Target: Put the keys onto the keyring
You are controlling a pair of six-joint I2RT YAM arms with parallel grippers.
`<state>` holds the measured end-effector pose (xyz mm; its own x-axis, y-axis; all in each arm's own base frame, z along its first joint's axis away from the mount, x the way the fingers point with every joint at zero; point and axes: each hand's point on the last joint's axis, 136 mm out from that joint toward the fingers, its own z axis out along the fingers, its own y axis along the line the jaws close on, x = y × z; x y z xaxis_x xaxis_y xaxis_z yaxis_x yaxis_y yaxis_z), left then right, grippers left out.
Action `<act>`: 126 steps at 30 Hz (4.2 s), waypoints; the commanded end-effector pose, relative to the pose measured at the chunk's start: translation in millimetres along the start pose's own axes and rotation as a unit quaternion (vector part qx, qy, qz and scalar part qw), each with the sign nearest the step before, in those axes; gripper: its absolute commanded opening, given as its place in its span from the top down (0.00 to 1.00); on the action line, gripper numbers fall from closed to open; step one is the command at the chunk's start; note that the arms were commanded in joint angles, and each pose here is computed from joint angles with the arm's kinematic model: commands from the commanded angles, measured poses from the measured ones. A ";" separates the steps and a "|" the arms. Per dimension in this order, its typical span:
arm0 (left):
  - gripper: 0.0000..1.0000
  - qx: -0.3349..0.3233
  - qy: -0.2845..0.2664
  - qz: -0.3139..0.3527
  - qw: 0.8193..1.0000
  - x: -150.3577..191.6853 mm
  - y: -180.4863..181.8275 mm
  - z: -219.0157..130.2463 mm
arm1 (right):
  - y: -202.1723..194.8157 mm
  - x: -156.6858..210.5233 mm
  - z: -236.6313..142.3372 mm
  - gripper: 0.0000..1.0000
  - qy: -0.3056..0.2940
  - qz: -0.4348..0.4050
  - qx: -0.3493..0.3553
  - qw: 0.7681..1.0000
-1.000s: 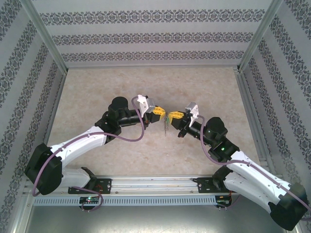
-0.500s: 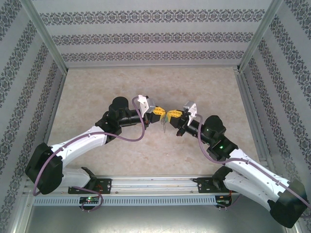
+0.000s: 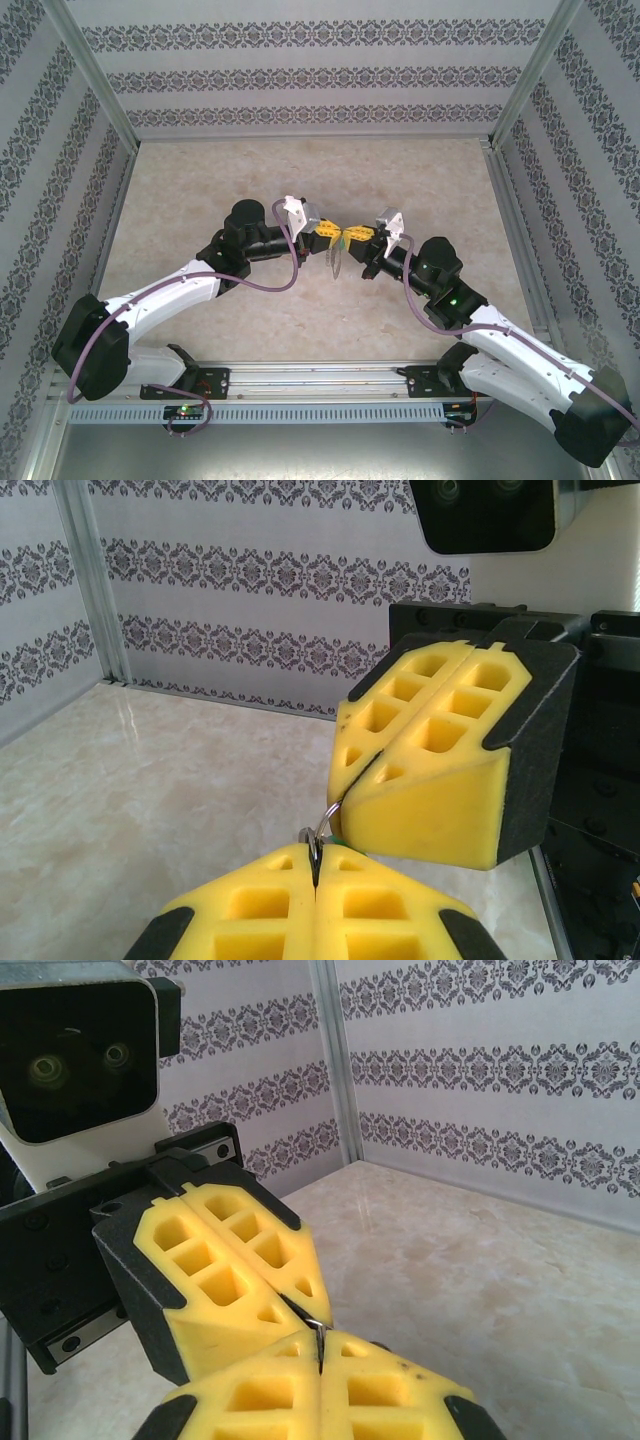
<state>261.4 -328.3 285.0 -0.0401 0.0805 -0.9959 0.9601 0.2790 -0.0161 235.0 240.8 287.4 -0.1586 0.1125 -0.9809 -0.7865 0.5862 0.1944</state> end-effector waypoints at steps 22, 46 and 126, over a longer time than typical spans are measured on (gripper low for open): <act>1.00 0.015 -0.062 0.034 0.997 -30.3 -16.1 -4.2 | -12.4 7.8 0.6 1.00 0.016 0.026 0.006 1.000; 1.00 0.000 -0.091 0.047 0.995 -39.8 -14.8 -10.4 | -33.3 32.2 -8.7 0.53 0.048 0.067 0.045 0.996; 1.00 0.053 -0.184 -0.090 0.977 -51.4 33.2 -31.8 | -1.8 -35.7 43.8 0.98 -0.023 0.135 -0.196 0.971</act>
<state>292.8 -296.2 314.3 -0.2077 -0.2721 -0.9396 0.9489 0.1772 -0.2611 271.7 269.0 305.0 -0.4247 0.2445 -0.8717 -0.8558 0.2056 0.4746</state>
